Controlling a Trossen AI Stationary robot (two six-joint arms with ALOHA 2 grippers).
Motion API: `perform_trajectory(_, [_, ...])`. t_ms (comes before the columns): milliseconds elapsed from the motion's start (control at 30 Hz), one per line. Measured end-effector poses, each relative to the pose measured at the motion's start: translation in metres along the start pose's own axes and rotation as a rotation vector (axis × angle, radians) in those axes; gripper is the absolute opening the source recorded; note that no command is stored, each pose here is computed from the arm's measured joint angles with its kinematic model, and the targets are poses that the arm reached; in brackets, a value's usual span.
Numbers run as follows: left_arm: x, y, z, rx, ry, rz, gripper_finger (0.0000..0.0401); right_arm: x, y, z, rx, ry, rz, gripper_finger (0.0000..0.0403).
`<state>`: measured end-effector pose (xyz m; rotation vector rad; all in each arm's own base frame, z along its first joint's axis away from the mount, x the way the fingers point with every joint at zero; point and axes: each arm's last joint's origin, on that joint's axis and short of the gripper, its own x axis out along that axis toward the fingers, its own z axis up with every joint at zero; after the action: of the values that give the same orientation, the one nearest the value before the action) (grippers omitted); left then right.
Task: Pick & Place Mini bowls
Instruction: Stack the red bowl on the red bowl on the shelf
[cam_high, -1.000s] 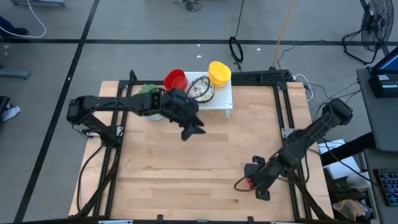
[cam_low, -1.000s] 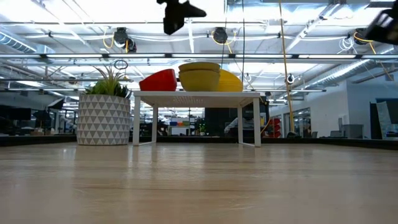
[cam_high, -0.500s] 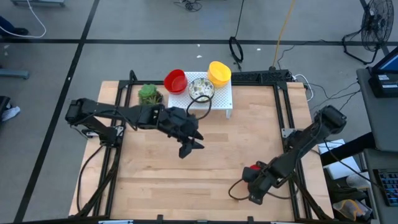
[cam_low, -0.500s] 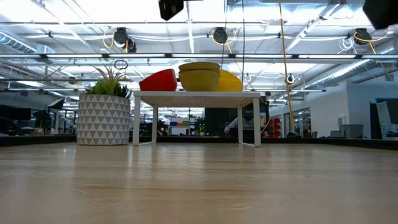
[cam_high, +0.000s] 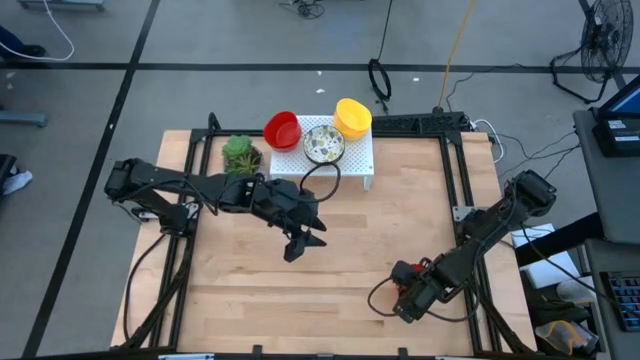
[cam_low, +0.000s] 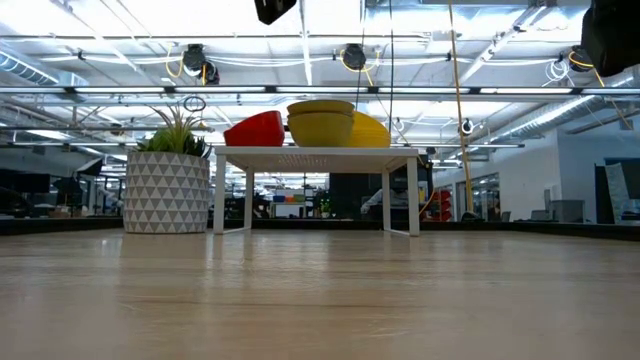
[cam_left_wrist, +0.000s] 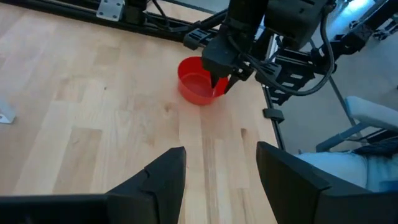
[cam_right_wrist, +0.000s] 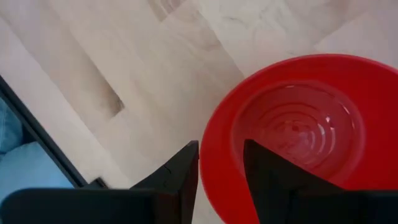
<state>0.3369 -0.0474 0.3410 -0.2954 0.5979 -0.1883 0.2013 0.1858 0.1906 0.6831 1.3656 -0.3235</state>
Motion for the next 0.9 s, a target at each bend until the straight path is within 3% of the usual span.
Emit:
perform_trajectory(267, [0.0,0.0,0.0,0.041,0.0,0.001,0.02,0.016,-0.01,-0.002,0.075,-0.013,0.014,0.0114])
perform_trajectory(500, [0.0,0.001,0.0,0.06,0.0,0.002,0.02,0.033,-0.03,-0.006,0.051,0.015,-0.029,0.0109])
perform_trajectory(767, [0.0,0.001,0.0,0.082,-0.002,0.016,0.02,0.038,-0.04,-0.007,-0.101,0.021,-0.057,0.0018])
perform_trajectory(900, [0.0,0.002,0.0,0.084,-0.002,0.036,0.02,0.035,-0.039,-0.006,-0.177,0.013,-0.035,0.0009])
